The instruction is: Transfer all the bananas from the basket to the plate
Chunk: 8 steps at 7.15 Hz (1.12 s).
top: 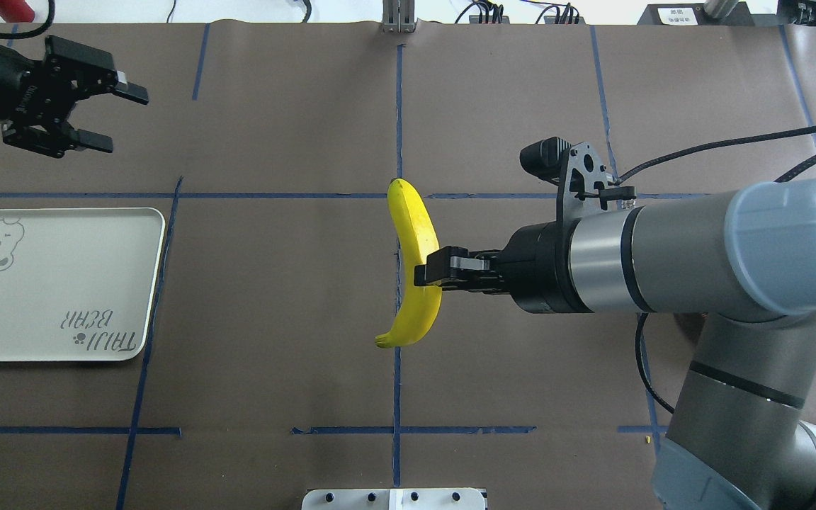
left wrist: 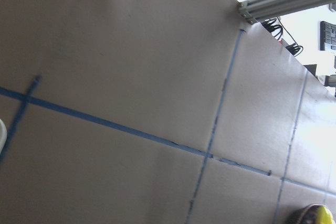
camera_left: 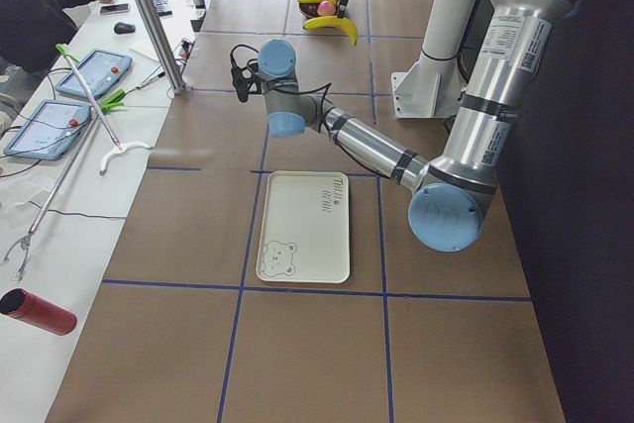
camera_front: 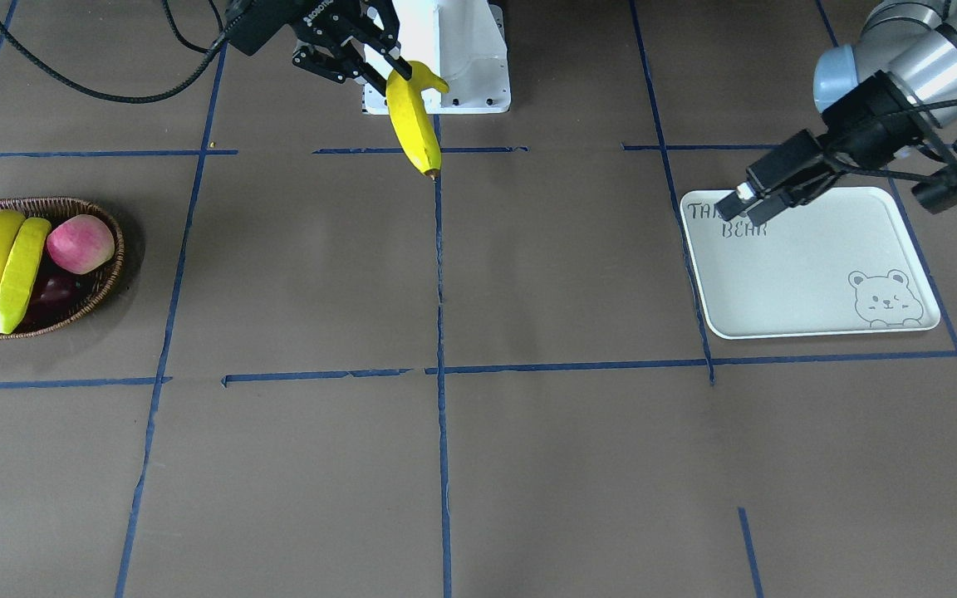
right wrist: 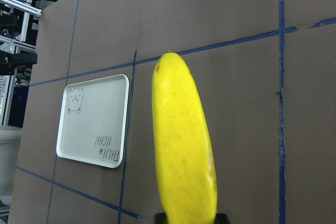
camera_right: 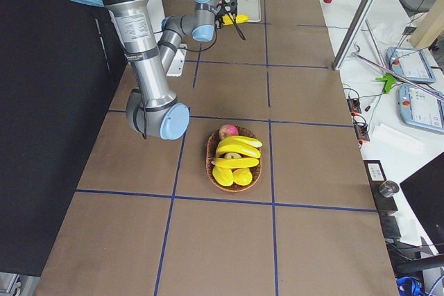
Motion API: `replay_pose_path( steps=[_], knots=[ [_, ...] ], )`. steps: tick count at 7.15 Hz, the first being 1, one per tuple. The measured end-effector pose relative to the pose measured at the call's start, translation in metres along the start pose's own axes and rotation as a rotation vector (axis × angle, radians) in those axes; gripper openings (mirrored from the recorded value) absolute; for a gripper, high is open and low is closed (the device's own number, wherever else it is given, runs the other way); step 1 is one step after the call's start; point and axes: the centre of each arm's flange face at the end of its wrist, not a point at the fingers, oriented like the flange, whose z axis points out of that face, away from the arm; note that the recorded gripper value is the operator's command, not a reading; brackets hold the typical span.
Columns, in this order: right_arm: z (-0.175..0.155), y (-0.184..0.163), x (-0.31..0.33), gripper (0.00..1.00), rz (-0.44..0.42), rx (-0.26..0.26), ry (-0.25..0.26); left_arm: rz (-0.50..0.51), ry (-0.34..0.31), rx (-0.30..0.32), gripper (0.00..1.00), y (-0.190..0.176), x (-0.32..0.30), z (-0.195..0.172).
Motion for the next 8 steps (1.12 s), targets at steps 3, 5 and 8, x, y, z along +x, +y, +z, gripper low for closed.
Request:
replay_pose_path(
  steps=[3, 5, 8],
  knots=[
    [0.007, 0.009, -0.013, 0.01, -0.007, 0.005, -0.02, -0.138, 0.145, -0.07, 0.98, 0.105, 0.066, 0.06],
    [0.008, 0.011, -0.014, 0.01, -0.008, 0.003, -0.023, -0.162, 0.172, -0.109, 0.98, 0.148, 0.084, 0.094],
    [0.01, 0.015, -0.017, 0.01, -0.009, -0.003, -0.028, -0.18, 0.159, -0.108, 0.96, 0.189, 0.095, 0.144]
  ],
)
